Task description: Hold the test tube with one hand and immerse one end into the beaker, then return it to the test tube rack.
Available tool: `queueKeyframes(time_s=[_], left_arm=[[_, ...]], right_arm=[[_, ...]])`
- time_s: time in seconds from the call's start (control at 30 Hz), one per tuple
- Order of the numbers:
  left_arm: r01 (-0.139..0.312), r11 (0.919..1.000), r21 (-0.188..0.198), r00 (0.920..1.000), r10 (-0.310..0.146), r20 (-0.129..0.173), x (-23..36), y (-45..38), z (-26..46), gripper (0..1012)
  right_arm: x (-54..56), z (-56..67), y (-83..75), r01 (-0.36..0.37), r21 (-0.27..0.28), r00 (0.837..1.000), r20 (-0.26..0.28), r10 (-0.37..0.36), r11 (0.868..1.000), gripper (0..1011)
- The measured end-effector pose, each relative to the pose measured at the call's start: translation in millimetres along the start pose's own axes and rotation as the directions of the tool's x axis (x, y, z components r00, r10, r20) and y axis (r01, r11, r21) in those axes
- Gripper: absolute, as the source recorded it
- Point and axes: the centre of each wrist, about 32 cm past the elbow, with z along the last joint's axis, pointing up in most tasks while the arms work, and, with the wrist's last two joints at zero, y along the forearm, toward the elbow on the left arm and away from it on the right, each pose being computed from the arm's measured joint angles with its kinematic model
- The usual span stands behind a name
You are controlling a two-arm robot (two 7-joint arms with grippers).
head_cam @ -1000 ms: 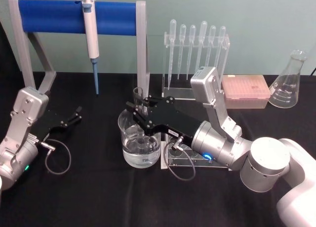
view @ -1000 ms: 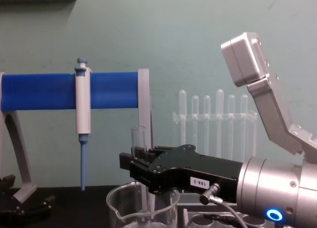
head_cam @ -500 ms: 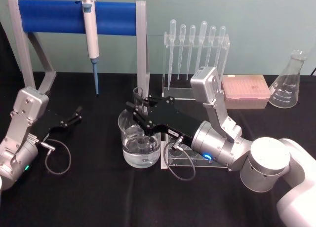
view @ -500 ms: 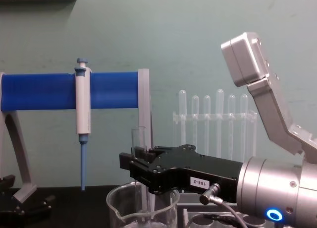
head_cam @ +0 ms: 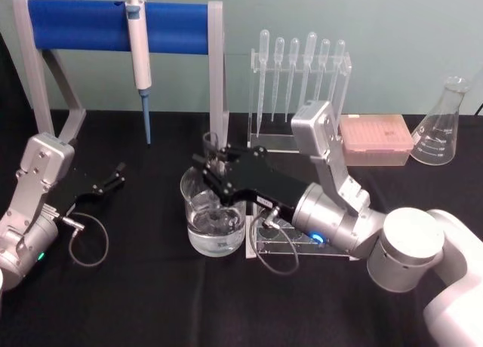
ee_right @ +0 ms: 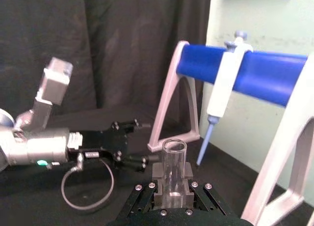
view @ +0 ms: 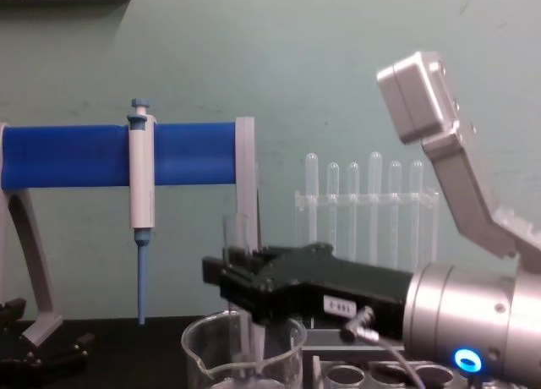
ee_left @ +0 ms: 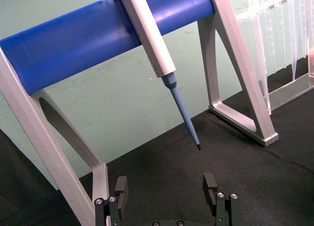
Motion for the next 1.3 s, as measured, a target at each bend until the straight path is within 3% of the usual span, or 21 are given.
queueKeyframes(time_s=[0.2, 0.43, 0.53, 0.63, 0.77, 0.9, 0.93, 1.0, 1.17, 1.3], left_arm=[[0.000, 1.0000, 0.000, 1.0000, 0.000, 0.000, 0.0, 0.0, 0.0, 1000], [0.000, 1.0000, 0.000, 1.0000, 0.000, 0.000, 0.0, 0.0, 0.0, 1000], [0.000, 1.0000, 0.000, 1.0000, 0.000, 0.000, 0.0, 0.0, 0.0, 1000], [0.000, 1.0000, 0.000, 1.0000, 0.000, 0.000, 0.0, 0.0, 0.0, 1000], [0.000, 1.0000, 0.000, 1.0000, 0.000, 0.000, 0.0, 0.0, 0.0, 1000], [0.000, 1.0000, 0.000, 1.0000, 0.000, 0.000, 0.0, 0.0, 0.0, 1000], [0.000, 1.0000, 0.000, 1.0000, 0.000, 0.000, 0.0, 0.0, 0.0, 1000], [0.000, 1.0000, 0.000, 1.0000, 0.000, 0.000, 0.0, 0.0, 0.0, 1000], [0.000, 1.0000, 0.000, 1.0000, 0.000, 0.000, 0.0, 0.0, 0.0, 1000], [0.000, 1.0000, 0.000, 1.0000, 0.000, 0.000, 0.0, 0.0, 0.0, 1000]], right_arm=[[-1.4, 23.0, -0.3, -0.014, 0.017, 0.999, 0.032, 0.013, 1.000, 225], [-1.6, 68.3, -3.9, -0.014, 0.054, 0.995, 0.102, 0.009, 0.998, 225], [-1.4, 81.6, -6.7, -0.013, 0.075, 0.993, 0.119, 0.004, 0.997, 225], [-2.2, 100.1, -14.4, -0.002, 0.105, 0.990, 0.138, -0.013, 0.994, 225], [-4.3, 112.3, -28.2, 0.025, 0.122, 0.988, 0.150, -0.044, 0.992, 225], [-5.0, 116.2, -43.7, 0.057, 0.115, 0.985, 0.158, -0.075, 0.992, 224], [-5.4, 115.9, -55.5, 0.081, 0.103, 0.982, 0.161, -0.097, 0.991, 225], [-5.3, 113.5, -64.0, 0.100, 0.091, 0.981, 0.158, -0.113, 0.991, 225], [-7.8, 98.1, -86.2, 0.145, 0.042, 0.980, 0.132, -0.149, 0.989, 225], [-8.9, 83.2, -93.7, 0.164, 0.012, 0.980, 0.108, -0.165, 0.986, 224]])
